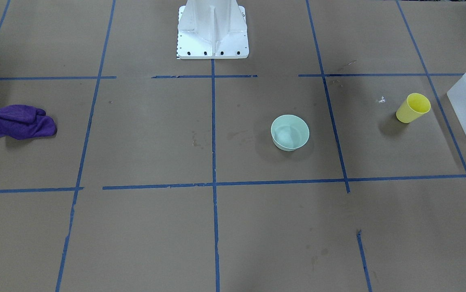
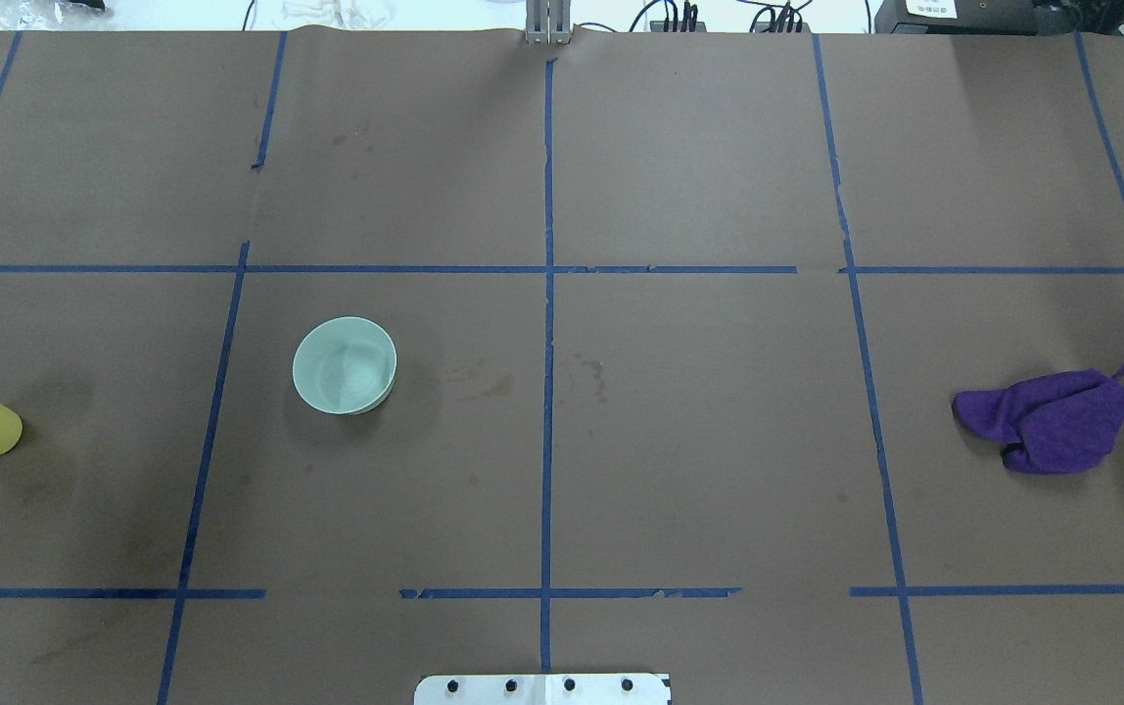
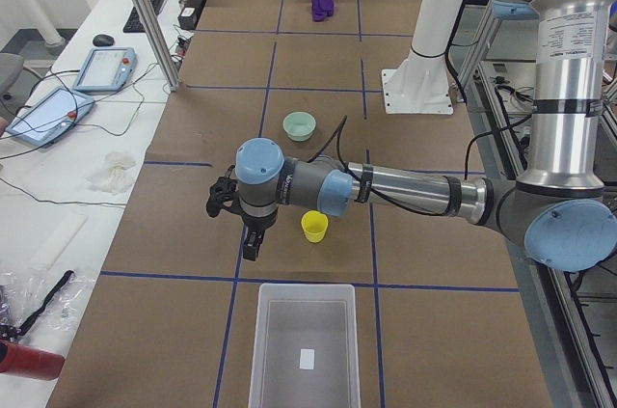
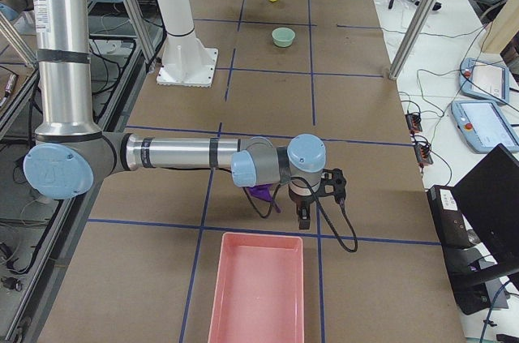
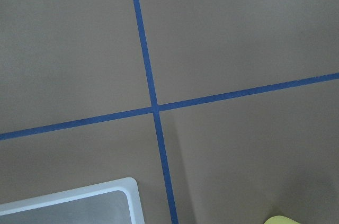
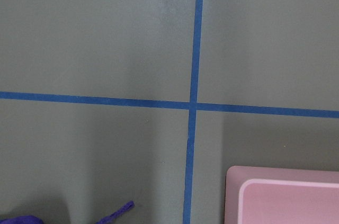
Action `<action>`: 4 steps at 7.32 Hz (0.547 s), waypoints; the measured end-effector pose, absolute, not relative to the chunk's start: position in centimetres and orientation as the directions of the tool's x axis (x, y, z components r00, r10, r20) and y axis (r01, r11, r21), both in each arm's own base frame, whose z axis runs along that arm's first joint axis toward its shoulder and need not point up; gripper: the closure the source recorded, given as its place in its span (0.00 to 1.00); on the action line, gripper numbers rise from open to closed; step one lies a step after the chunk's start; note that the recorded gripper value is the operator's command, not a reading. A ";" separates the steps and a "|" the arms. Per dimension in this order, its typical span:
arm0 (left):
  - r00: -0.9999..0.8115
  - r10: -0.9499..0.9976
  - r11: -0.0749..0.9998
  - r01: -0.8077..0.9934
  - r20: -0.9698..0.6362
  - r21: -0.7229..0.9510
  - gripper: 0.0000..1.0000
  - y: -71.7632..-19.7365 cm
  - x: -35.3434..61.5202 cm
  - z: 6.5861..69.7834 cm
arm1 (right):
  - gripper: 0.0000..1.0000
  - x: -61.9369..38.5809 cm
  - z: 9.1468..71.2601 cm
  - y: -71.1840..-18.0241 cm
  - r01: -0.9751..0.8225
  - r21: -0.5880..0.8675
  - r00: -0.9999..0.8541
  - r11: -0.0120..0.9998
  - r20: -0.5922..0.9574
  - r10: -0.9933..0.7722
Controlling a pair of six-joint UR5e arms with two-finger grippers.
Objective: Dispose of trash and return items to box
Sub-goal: 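Reach the left gripper down to the yellow cup and grasp it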
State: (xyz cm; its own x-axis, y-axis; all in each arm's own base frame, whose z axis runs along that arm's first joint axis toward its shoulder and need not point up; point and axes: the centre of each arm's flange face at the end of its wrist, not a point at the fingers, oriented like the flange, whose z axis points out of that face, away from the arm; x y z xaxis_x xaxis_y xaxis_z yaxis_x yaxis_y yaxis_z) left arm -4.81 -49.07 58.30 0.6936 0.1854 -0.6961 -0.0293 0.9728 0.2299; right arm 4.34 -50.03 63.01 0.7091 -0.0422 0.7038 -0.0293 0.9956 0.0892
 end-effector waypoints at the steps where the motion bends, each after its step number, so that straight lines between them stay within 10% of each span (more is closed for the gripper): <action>1: 0.693 0.190 0.971 -0.030 -0.696 0.236 0.00 -49.0 -4.8 57.6 | 0.00 4.3 63.0 -50.0 -0.029 0.082 0.706 0.996 0.707 -0.037; 4: 0.695 0.178 0.976 -0.033 -0.697 0.216 0.00 -48.3 -4.8 56.3 | 0.00 4.1 62.3 -49.7 -0.027 0.082 0.686 0.996 0.727 -0.041</action>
State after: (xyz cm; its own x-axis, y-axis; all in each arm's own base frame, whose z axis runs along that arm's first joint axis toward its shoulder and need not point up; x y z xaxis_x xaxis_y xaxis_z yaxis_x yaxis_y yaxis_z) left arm -4.81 -48.29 56.31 0.6947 0.1777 -0.6970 -0.0330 0.9758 0.2159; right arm 4.07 -49.66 62.35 0.6857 -0.0413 0.7267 -0.0273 0.9962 0.0824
